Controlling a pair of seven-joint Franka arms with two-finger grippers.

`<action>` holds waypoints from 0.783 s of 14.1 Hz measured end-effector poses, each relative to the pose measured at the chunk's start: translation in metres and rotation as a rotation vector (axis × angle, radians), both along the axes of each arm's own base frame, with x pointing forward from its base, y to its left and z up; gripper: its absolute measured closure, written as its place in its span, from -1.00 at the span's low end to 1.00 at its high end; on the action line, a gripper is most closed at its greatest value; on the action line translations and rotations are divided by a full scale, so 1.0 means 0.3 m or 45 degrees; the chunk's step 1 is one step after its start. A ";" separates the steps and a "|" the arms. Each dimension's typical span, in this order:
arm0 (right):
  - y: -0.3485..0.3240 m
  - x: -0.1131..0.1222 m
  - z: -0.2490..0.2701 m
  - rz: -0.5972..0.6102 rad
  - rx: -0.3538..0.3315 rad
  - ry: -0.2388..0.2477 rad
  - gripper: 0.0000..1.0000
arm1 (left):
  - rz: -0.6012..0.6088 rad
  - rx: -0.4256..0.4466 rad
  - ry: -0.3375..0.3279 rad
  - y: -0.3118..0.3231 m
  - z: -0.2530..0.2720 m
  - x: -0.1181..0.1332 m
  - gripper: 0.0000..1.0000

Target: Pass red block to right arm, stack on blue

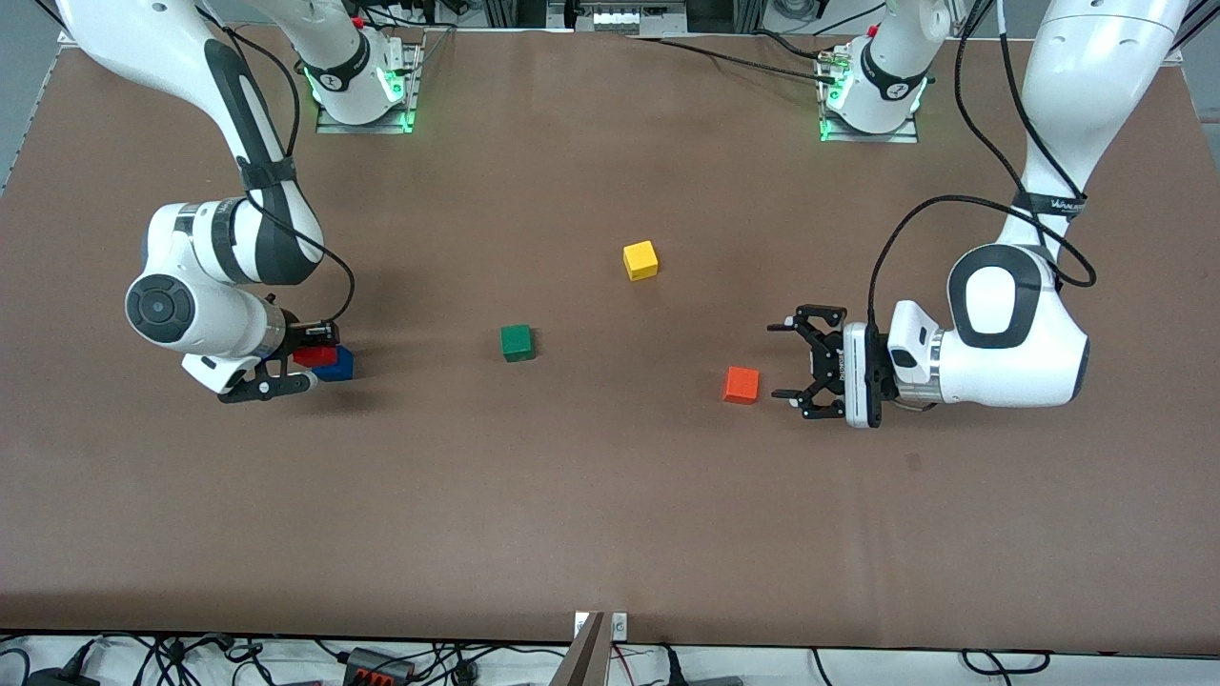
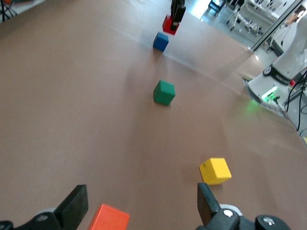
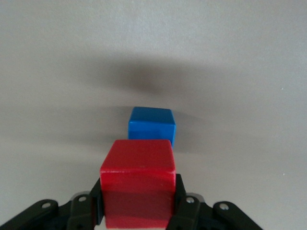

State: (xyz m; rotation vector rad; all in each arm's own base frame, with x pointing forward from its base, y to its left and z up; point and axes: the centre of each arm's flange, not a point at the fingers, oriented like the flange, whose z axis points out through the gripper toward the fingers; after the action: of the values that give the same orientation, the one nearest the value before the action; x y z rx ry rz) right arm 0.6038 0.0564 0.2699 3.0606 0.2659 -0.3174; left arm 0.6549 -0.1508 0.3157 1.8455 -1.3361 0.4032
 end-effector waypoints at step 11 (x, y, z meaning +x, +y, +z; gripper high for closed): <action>-0.013 -0.013 -0.075 -0.001 -0.029 0.020 -0.11 | -0.076 0.484 0.060 0.131 -0.043 -0.012 -1.00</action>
State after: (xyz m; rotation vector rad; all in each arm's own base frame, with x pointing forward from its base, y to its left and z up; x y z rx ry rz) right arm 0.5998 0.0526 0.2474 3.0372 0.2604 -0.3420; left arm 0.6513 -0.1114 0.3029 2.0996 -1.5093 0.0743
